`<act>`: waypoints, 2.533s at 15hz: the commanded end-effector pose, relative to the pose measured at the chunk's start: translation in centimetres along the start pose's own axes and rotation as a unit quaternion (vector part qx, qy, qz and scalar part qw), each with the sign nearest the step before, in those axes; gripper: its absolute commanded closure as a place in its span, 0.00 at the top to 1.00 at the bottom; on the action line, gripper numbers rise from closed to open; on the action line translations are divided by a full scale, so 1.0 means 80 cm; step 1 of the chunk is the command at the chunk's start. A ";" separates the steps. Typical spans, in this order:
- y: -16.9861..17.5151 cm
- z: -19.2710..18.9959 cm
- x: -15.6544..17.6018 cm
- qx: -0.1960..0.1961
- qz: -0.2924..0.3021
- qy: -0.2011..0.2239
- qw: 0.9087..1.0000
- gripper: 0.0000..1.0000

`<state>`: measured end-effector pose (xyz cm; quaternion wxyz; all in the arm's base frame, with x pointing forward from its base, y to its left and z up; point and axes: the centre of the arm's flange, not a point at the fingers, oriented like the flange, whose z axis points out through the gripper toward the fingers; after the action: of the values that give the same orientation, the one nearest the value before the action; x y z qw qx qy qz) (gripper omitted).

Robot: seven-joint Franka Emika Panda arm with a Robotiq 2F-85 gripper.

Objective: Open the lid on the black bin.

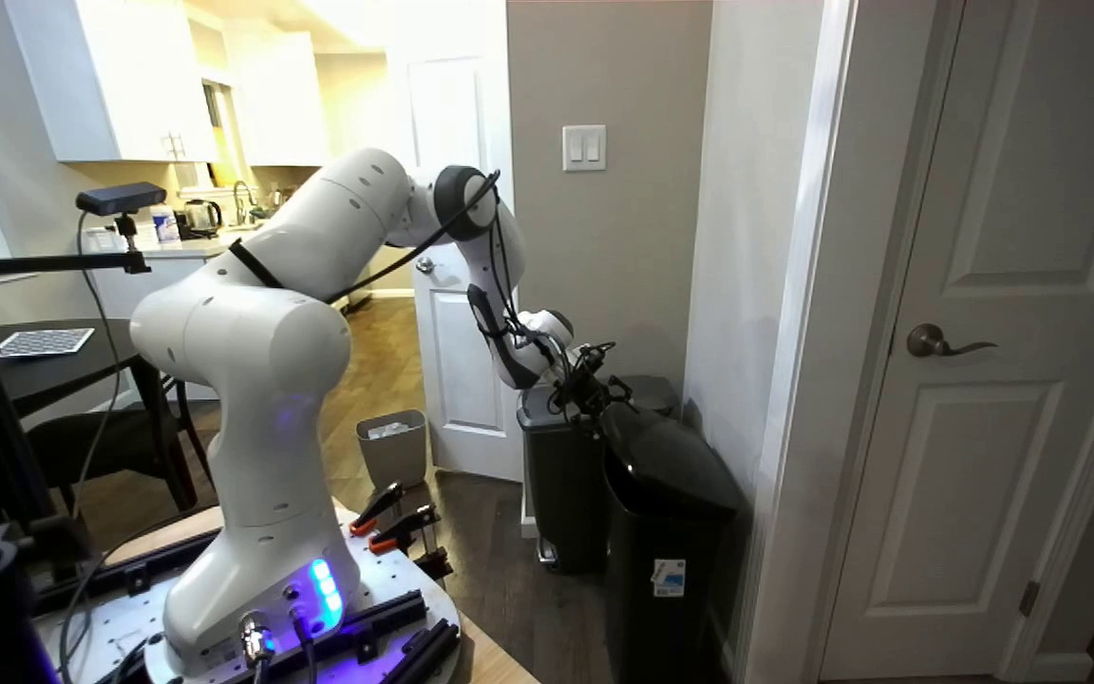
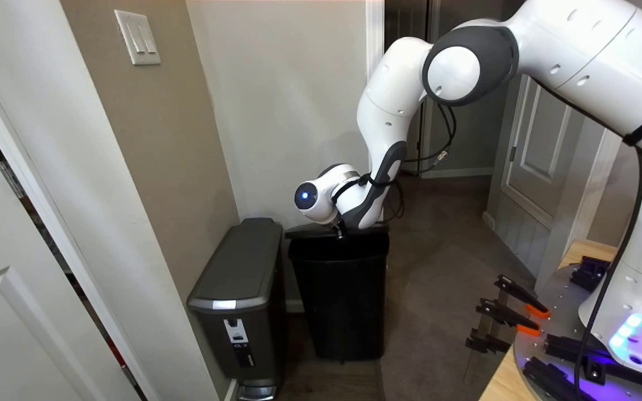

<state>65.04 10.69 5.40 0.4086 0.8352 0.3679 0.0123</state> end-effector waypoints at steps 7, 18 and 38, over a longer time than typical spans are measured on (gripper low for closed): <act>0.113 -0.012 -0.001 -0.002 0.079 0.029 0.996 1.00; 0.244 0.025 -0.038 0.086 0.179 0.052 0.979 1.00; 0.366 0.082 -0.064 0.221 0.216 0.132 0.942 1.00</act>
<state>79.12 -6.69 23.07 0.2040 0.9491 0.2063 0.1228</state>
